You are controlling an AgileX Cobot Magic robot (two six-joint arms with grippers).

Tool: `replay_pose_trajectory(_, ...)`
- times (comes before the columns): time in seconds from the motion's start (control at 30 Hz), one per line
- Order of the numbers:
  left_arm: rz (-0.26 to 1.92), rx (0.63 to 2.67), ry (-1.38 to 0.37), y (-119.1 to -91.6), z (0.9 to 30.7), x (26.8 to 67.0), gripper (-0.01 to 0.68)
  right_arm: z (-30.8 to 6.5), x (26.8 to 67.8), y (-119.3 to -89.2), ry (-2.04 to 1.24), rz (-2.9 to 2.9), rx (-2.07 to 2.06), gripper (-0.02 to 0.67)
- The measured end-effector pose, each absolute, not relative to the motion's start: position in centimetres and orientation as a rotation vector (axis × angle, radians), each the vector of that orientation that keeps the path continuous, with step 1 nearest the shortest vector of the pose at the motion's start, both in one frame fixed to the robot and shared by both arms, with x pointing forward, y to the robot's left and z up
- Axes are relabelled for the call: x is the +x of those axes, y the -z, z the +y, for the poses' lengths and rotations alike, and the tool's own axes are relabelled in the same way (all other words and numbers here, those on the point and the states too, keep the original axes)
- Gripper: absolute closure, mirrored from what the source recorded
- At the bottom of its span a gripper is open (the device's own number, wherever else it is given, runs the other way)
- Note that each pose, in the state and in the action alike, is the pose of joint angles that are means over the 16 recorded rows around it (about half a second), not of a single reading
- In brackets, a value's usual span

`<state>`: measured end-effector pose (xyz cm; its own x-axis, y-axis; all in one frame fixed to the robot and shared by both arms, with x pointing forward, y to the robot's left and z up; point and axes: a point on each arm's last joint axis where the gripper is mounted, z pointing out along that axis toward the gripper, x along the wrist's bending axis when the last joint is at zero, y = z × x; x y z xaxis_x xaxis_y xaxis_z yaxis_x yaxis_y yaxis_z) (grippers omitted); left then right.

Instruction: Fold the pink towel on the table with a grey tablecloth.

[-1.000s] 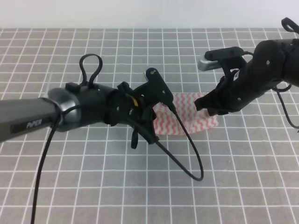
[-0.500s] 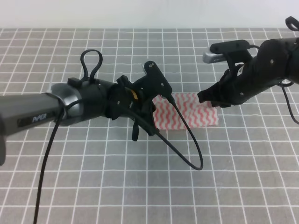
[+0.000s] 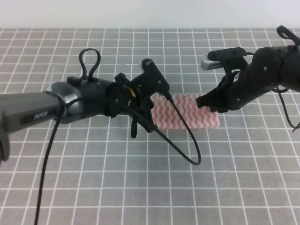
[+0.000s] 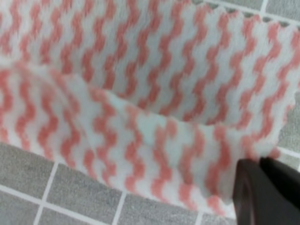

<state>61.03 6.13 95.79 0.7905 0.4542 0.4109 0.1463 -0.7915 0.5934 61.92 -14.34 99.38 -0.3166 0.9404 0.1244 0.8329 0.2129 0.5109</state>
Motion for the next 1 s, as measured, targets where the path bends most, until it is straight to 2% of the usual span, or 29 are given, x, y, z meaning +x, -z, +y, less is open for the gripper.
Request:
replay_pose_trajectory(0.6, 0.413, 2.453, -0.775, -95.7, 6.0, 63.0, 0.675, -14.2, 62.5, -99.6, -0.804, 2.218, 1.655, 0.664)
replay_pose_trajectory(1.0, 0.386, 2.460, -0.794, -95.0, 6.0, 63.4, 0.675, -14.1, 63.0, -98.7, -0.808, 2.210, 1.654, 0.664)
